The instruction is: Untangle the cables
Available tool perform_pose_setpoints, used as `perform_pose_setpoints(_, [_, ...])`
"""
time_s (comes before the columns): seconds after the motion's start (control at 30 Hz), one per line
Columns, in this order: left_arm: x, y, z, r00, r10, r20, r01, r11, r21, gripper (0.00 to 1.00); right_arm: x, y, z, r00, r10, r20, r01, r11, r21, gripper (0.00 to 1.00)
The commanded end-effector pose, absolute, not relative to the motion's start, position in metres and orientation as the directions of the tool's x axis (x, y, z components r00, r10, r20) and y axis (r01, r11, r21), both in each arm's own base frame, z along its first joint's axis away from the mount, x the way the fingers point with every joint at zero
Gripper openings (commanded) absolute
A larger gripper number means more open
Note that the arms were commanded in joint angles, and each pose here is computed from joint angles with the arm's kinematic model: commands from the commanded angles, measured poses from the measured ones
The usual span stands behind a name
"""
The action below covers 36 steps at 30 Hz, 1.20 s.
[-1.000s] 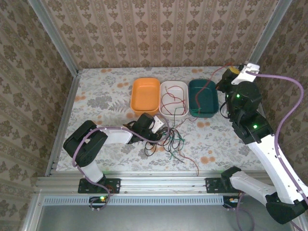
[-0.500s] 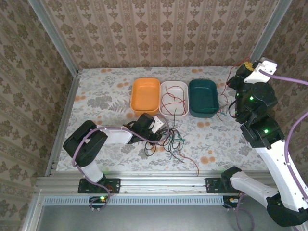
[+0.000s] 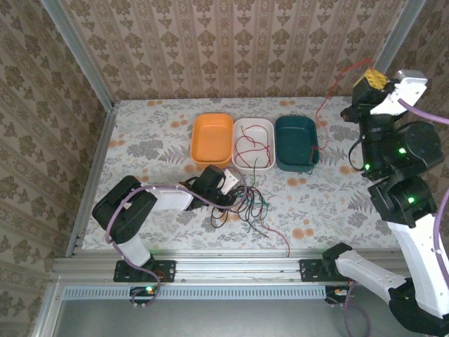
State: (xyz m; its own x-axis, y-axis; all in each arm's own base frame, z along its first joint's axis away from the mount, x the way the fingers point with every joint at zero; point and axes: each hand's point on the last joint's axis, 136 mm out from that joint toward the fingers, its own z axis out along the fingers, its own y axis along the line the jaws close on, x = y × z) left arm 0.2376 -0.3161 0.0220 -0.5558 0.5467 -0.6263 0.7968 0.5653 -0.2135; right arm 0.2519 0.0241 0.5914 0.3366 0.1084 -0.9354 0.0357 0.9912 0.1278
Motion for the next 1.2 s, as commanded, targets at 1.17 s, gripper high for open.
perform_pose_setpoints(1.17, [0.237, -0.298, 0.015, -0.584, 0.540, -0.606, 0.758, 0.630, -0.168, 0.00, 0.467, 0.170, 0.297, -0.497, 0.095, -0.862, -0.146, 0.971, 0.191, 0.00])
